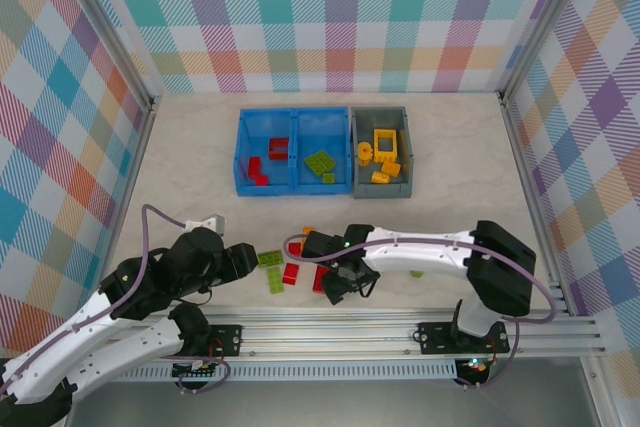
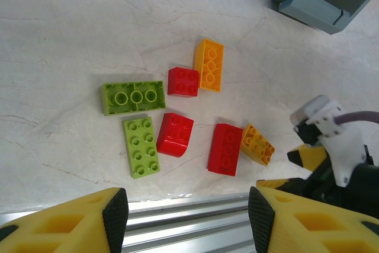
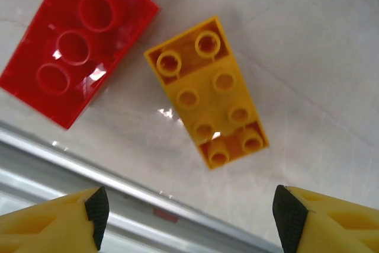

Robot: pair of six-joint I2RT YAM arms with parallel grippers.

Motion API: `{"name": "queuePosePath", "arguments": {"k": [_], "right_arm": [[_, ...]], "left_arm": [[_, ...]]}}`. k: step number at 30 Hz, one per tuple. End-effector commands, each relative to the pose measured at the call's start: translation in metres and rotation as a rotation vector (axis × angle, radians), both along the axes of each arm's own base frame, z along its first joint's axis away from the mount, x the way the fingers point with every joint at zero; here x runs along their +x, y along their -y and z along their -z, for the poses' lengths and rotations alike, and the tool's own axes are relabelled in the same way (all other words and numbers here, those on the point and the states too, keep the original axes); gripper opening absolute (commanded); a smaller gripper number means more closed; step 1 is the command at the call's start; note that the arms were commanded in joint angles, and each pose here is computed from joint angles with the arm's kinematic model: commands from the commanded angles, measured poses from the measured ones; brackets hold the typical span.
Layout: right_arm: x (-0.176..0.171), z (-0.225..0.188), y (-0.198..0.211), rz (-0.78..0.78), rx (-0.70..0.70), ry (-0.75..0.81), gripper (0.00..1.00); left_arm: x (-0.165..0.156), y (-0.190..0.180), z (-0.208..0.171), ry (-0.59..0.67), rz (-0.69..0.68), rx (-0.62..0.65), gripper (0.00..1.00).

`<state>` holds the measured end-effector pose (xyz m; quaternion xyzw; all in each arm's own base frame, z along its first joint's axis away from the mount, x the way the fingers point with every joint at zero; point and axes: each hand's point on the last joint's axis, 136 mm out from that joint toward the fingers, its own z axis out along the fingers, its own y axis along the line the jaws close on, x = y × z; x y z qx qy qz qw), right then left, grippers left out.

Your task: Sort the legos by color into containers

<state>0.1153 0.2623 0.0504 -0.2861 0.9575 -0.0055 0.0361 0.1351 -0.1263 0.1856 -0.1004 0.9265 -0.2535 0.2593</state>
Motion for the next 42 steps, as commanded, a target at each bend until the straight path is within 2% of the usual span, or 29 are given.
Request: {"name": "queuePosePath", "arguments": {"k": [1, 5, 10, 20, 23, 26, 30, 34, 37, 42], "right_arm": [[0.015, 0.002, 0.0, -0.071, -0.019, 0.007, 0.76], [0.023, 0.017, 0.003, -0.068, -0.045, -0.01, 0.71], [0.03, 0.024, -0.007, -0.059, -0.01, -0.027, 0.64], [0.041, 0.035, -0.011, -0.023, 0.012, -0.037, 0.42], [0.045, 0.028, -0.008, -0.006, 0.018, -0.003, 0.35], [0.055, -0.002, 0.003, 0.041, 0.035, 0.076, 0.34], [0.088, -0.057, 0.034, 0.207, 0.144, 0.163, 0.34], [0.145, -0.097, 0.064, 0.391, 0.33, 0.199, 0.34], [0.192, -0.107, 0.069, 0.455, 0.412, 0.205, 0.34], [0.262, -0.099, 0.072, 0.555, 0.506, 0.15, 0.33]], "left_arm": [[0.003, 0.004, -0.004, 0.018, 0.011, -0.01, 0.58], [0.002, 0.013, -0.007, 0.024, 0.046, -0.04, 0.59], [0.0, 0.022, -0.008, 0.029, 0.079, -0.091, 0.6], [-0.002, 0.04, -0.013, 0.061, 0.123, -0.231, 0.66], [-0.001, 0.044, -0.017, 0.074, 0.126, -0.269, 0.67], [0.003, 0.046, -0.025, 0.094, 0.116, -0.283, 0.67], [0.014, 0.061, -0.047, 0.137, 0.128, -0.319, 0.68], [0.033, 0.096, -0.061, 0.134, 0.192, -0.301, 0.68], [0.051, 0.118, -0.066, 0.144, 0.207, -0.252, 0.67], [0.075, 0.144, -0.08, 0.233, 0.191, -0.133, 0.64]]}}
